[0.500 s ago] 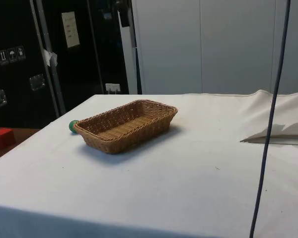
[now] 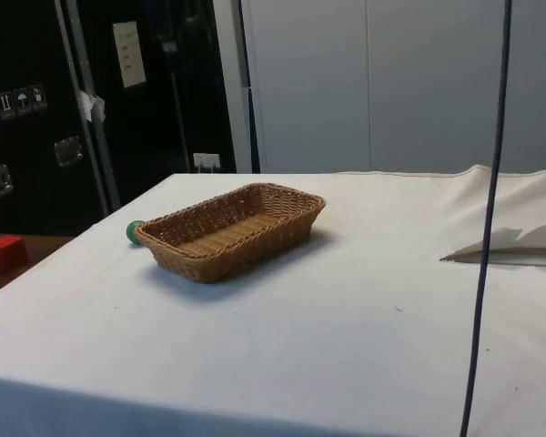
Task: Pick up the ball and place it into the basket.
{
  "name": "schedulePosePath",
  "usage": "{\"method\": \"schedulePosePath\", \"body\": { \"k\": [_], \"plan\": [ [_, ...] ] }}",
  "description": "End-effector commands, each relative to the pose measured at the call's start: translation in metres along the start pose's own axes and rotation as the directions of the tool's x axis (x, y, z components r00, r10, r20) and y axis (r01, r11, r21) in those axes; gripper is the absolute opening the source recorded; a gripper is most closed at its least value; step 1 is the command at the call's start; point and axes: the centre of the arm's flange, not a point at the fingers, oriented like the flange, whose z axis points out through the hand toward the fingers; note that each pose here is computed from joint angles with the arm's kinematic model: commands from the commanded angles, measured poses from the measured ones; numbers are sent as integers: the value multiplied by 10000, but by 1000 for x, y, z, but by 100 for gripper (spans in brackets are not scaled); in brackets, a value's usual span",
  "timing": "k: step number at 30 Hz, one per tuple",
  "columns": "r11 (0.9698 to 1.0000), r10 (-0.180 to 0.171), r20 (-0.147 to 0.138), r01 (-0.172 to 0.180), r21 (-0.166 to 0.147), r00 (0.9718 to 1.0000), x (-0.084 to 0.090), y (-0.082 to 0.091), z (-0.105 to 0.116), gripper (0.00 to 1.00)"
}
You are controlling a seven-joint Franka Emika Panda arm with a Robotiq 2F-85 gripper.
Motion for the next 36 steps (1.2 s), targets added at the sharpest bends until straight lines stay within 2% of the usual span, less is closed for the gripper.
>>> {"method": "schedulePosePath", "body": {
  "k": [1,3,4,5,12,13,14,17,19,21,22,29,30,31,32,36],
  "plan": [
    [10000,-13,-120,13,31,9999,3,-1,-1,100],
    [10000,-41,-247,40,-8,9997,6,-2,1,100],
    [10000,-13,-141,12,-58,9999,5,-2,1,100],
    [10000,-41,-299,40,-22,9995,7,-2,2,100],
    [9998,-156,-634,149,-120,9979,15,-3,7,100],
    [9997,-140,-590,128,-208,9982,14,-2,8,100],
    [9997,-192,-749,182,-140,9970,17,-3,8,100],
    [9996,-261,-907,247,-165,9955,20,-2,10,100],
    [9993,-350,-1084,332,-188,9935,24,-1,10,100],
    [9991,-339,-1077,311,-279,9936,24,-1,11,100],
    [9990,-409,-1171,388,-199,9923,26,-1,11,100],
    [9978,-664,-1495,649,-150,9865,37,10,14,100],
    [9977,-678,-1523,667,-120,9860,38,11,14,100],
    [9978,-648,-1486,619,-242,9868,36,10,14,100],
    [9976,-692,-1532,686,-93,9858,40,13,15,100],
    [9970,-755,-1656,776,61,9833,49,20,16,100]
  ]
}}
